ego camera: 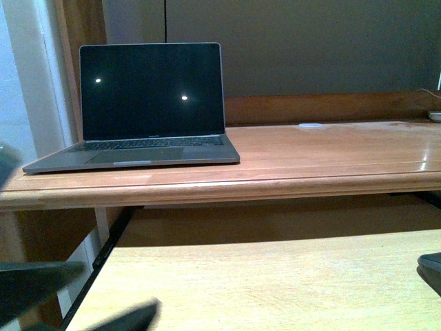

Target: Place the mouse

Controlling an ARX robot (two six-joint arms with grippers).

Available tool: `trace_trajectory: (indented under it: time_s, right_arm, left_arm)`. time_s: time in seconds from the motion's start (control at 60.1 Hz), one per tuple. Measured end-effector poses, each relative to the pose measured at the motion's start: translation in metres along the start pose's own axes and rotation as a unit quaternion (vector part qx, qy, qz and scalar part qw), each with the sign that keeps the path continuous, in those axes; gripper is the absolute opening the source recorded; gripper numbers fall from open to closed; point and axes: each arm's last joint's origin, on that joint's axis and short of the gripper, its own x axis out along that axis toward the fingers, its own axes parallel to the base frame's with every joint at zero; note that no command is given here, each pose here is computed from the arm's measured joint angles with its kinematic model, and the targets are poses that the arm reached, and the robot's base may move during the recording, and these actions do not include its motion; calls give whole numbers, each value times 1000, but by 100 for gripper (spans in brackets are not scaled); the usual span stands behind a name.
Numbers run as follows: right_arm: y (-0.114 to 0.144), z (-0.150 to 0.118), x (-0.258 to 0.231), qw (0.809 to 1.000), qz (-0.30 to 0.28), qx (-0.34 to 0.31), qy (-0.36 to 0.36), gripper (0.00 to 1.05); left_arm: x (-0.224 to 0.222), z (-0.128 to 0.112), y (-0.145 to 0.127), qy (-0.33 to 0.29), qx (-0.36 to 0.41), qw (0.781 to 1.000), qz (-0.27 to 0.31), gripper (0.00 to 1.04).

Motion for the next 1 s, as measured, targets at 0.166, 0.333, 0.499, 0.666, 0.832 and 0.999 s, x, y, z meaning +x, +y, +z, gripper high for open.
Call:
trace_trajectory:
  time_s: [0.166,0.333,0.499,0.666,0.832,0.999]
  right_arm:
    - [4,44,11,999,10,13,-42,97]
    - [30,64,43,996,85,-34,0,97]
    - [58,69,72,983,136,-107,57,97]
    - [70,73,91,973,137,-159,91,97]
    - [77,68,104,964,131,-191,128,97]
    - [87,69,114,958,136,-202,150,97]
  left_arm:
    - [-19,-2,22,-23,-15,997,72,39]
    - [-32,-8,33,-20,-15,997,76,12]
    - [-42,-14,41,-30,-19,996,76,3]
    - [-50,-23,46,-19,-18,997,76,3]
    - [-59,-20,55,-26,-18,997,67,3]
    - [-65,-19,58,-28,-18,996,79,3]
